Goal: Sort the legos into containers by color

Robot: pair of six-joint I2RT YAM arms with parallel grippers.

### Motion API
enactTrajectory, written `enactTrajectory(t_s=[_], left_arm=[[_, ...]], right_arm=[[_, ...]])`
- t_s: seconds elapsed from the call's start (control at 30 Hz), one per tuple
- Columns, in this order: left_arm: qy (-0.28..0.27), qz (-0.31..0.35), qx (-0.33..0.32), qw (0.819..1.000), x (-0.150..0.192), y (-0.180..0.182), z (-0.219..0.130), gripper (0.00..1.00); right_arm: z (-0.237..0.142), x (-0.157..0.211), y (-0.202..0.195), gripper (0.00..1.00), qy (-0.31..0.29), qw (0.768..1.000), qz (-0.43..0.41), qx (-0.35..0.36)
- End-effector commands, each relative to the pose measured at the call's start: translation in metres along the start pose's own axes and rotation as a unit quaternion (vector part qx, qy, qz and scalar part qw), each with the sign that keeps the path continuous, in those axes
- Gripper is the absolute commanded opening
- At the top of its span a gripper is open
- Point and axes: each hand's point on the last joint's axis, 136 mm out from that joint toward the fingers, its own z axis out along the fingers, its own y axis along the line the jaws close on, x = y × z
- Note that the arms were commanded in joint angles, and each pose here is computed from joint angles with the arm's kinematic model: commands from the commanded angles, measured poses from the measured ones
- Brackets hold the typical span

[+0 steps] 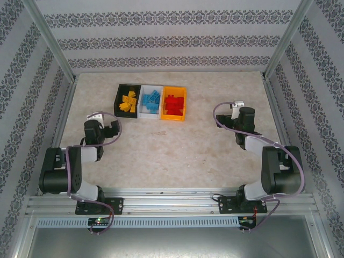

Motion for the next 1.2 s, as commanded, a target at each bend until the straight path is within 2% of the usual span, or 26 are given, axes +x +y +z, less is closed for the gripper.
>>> enactTrajectory(t_s=[0.0,0.1,0.2,0.47,0.63,1.17], left_arm=[[-0.048,0.037,0.031,0.998,-0.028,-0.019,0.003,1.0],[-0.08,0.047,0.044,0.995,-0.024,-0.024,-0.002,1.0],[-0.115,0.037,0.025,0.992,-0.018,-0.015,-0.01,1.0],[-0.086,0.037,0.008,0.996,-0.018,-0.013,0.0,1.0],[-0.09,0.041,0.018,0.995,-0.017,-0.017,-0.002,1.0],[-0.073,0.049,0.03,0.996,-0.017,-0.022,0.005,1.0]], right_arm=[[0.002,-0.008,0.003,0.98,-0.006,1.0,-0.009,-0.011],[0.002,-0.008,0.004,0.98,-0.006,1.0,-0.01,-0.012],[0.001,-0.008,0.005,0.98,-0.008,1.0,-0.011,-0.013],[0.0,-0.013,0.007,0.98,-0.026,0.999,-0.006,-0.018],[-0.002,-0.018,0.01,0.98,-0.052,0.998,-0.009,-0.025],[-0.017,-0.003,0.013,0.98,-0.131,0.991,-0.024,-0.026]])
